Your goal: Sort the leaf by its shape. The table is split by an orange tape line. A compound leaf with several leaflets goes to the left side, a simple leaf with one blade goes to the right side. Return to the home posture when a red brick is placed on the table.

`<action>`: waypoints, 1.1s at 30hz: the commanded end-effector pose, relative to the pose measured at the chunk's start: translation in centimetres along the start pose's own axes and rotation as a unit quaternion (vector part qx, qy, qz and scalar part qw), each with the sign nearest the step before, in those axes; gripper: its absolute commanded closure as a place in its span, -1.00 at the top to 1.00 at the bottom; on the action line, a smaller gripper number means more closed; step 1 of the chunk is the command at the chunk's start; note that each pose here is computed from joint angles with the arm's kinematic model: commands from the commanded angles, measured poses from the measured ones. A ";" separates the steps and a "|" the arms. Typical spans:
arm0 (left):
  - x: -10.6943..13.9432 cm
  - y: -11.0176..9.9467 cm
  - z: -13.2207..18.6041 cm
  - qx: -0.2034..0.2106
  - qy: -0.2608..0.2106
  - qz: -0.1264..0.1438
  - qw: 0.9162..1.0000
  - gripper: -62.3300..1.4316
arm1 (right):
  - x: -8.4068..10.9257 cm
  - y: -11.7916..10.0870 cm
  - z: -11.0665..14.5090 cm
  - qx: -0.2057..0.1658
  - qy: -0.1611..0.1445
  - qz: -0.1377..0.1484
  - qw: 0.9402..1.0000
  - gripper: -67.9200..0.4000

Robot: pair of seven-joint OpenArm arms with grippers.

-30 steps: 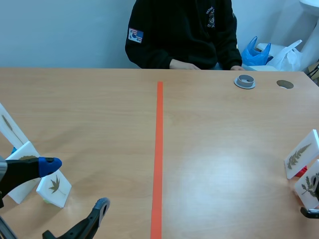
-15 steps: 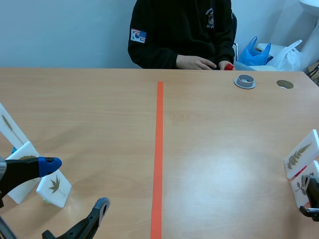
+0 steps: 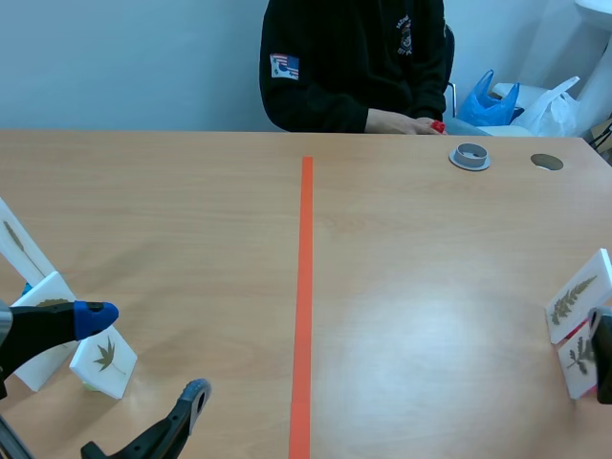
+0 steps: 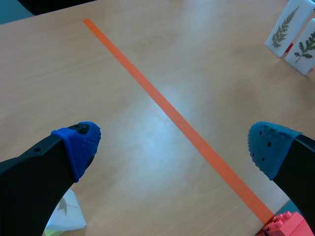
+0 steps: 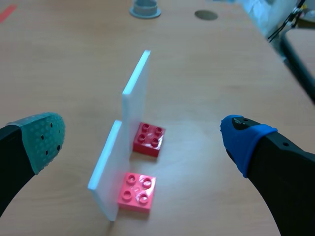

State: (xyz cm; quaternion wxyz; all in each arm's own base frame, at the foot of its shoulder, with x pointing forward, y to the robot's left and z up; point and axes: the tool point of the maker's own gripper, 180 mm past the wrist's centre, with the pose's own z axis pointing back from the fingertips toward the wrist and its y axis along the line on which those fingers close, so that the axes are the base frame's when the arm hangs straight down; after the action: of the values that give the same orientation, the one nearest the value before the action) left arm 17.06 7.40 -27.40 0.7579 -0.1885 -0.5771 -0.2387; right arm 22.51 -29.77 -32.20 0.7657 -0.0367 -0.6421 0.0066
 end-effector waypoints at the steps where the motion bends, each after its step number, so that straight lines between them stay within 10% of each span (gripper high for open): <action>1: 0.6 0.3 0.0 0.004 -0.013 0.001 1.000 1.00 | 2.1 -0.3 0.2 0.005 -0.022 0.015 1.000 1.00; 18: 0.5 0.3 0.0 0.004 -0.013 0.001 1.000 1.00 | 8.8 7.6 1.8 0.145 -0.033 0.071 0.986 1.00; 33: 0.6 0.3 0.0 0.004 -0.013 0.001 1.000 1.00 | 6.3 19.1 3.0 0.277 -0.003 0.014 0.961 1.00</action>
State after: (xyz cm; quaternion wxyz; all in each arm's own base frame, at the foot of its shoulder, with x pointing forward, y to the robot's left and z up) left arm 17.06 7.40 -27.39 0.7578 -0.1885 -0.5773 -0.2387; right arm 20.78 -9.84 -27.53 0.7533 0.1746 -0.6036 0.1941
